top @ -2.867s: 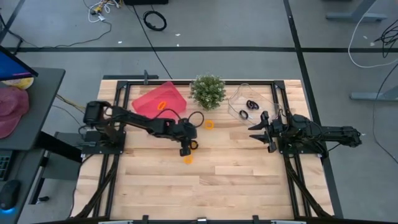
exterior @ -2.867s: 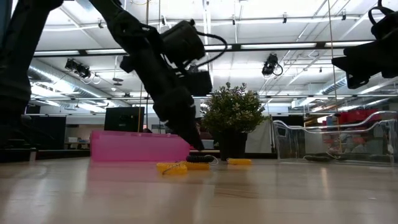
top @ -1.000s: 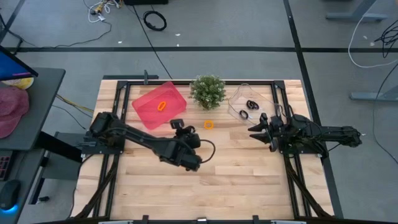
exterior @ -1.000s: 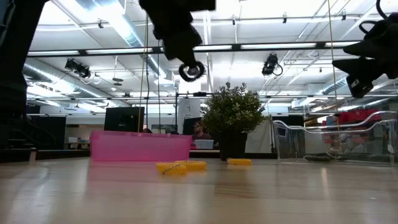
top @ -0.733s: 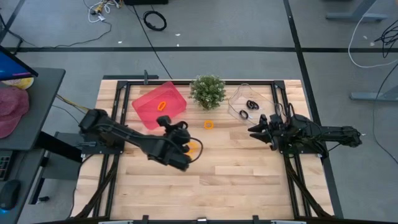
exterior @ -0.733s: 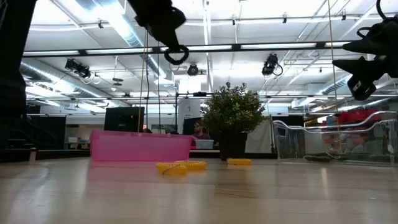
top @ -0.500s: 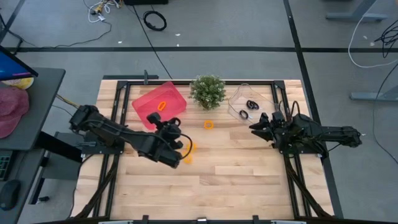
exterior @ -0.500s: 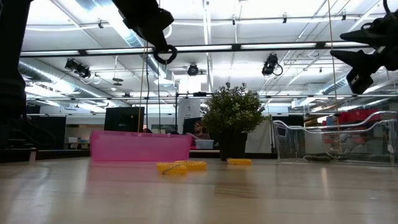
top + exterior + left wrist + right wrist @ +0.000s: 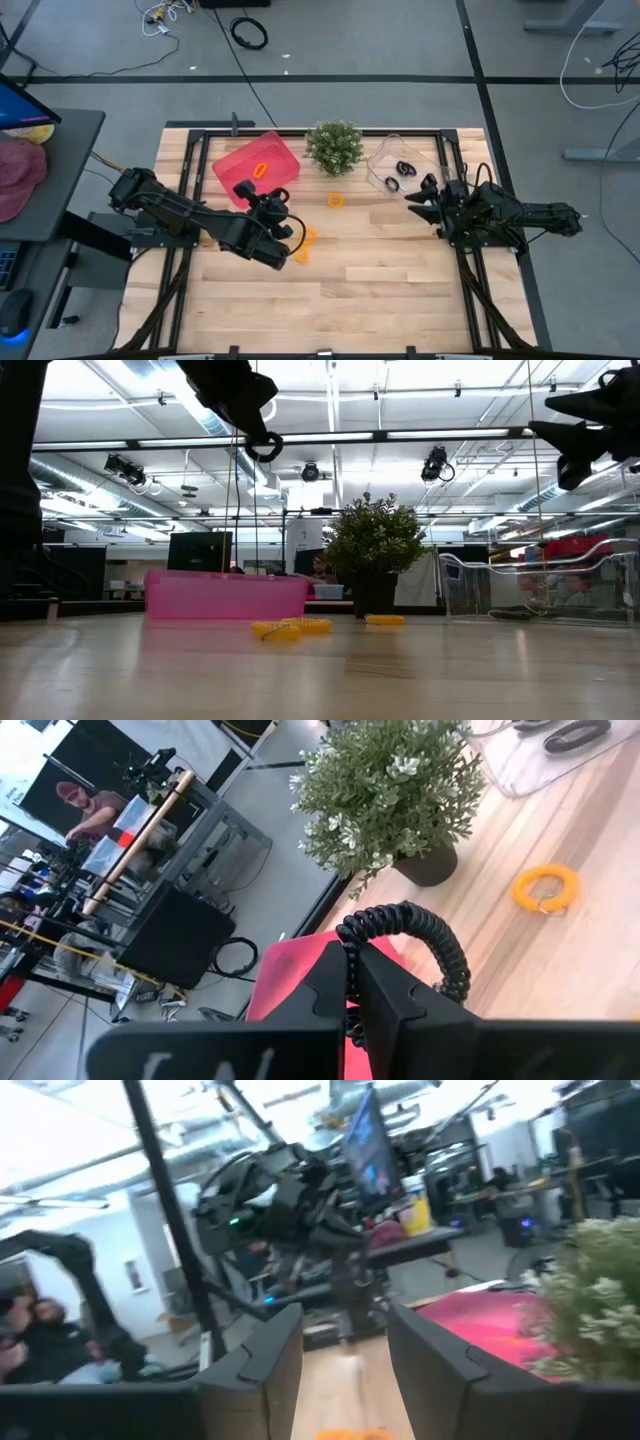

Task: Sort spring keychains
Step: Put the black spring keychain into the transparent bin

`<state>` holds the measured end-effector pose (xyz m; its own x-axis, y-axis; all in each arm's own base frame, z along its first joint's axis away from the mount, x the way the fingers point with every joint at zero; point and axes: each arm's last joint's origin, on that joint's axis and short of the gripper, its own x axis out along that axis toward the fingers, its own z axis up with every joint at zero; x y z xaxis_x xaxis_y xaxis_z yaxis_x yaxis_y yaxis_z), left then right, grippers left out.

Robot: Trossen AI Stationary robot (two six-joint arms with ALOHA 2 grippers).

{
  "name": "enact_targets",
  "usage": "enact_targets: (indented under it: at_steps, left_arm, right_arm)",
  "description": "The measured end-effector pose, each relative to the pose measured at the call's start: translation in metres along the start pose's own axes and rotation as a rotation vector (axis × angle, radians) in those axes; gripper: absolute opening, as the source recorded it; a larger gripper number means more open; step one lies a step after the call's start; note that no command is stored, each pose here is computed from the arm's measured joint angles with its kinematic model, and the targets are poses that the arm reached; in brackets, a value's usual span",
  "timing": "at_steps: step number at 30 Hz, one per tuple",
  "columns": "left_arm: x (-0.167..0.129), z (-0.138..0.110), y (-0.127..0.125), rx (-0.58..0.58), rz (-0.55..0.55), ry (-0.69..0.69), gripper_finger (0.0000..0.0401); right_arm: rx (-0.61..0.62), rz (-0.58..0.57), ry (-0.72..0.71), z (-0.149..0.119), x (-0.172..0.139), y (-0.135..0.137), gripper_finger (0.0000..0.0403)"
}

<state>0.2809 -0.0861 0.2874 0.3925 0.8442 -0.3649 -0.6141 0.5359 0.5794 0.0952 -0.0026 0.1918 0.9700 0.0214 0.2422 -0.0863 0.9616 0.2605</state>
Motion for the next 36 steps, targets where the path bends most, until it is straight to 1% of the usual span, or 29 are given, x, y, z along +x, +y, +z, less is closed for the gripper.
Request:
enact_targets:
  at_steps: [3, 8, 11, 15, 16, 20, 24, 28, 33, 36]
  left_arm:
    - [0.000, 0.002, -0.001, 0.004, -0.004, -0.007, 0.0010]
    - [0.002, 0.005, -0.003, 0.007, -0.018, -0.013, 0.0010]
    - [0.003, 0.006, -0.004, 0.005, -0.030, -0.009, 0.0013]
    - [0.004, 0.007, -0.005, 0.003, -0.034, -0.011, 0.0011]
    - [0.004, 0.007, -0.005, 0.003, -0.034, -0.011, 0.0010]
    - [0.004, 0.007, -0.005, 0.004, -0.034, -0.012, 0.0012]
    - [0.005, 0.008, -0.005, 0.004, -0.041, -0.004, 0.0013]
    - [0.007, 0.012, -0.008, -0.005, -0.069, -0.003, 0.0011]
    - [0.007, 0.015, -0.010, -0.010, -0.096, -0.013, 0.0015]
    - [0.007, 0.015, -0.010, -0.009, -0.096, -0.013, 0.0012]
  right_arm:
    - [0.021, -0.038, -0.007, 0.000, 0.001, -0.001, 0.0153]
    - [0.020, -0.075, -0.106, 0.008, 0.005, -0.001, 0.0153]
    - [0.020, -0.082, -0.096, 0.007, 0.009, -0.002, 0.0153]
    - [0.088, -0.155, -0.059, 0.001, 0.017, -0.006, 0.0153]
    - [0.089, -0.160, -0.045, -0.002, 0.019, -0.007, 0.0153]
    - [0.018, -0.139, -0.057, -0.003, 0.030, -0.006, 0.0153]
    - [-0.028, -0.204, -0.062, -0.009, 0.041, -0.008, 0.0160]
    - [-0.047, -0.274, 0.002, -0.008, 0.063, -0.010, 0.0199]
    - [-0.073, -0.285, 0.066, -0.004, 0.105, -0.010, 0.0271]
    - [-0.070, -0.296, 0.107, -0.007, 0.130, -0.012, 0.0307]
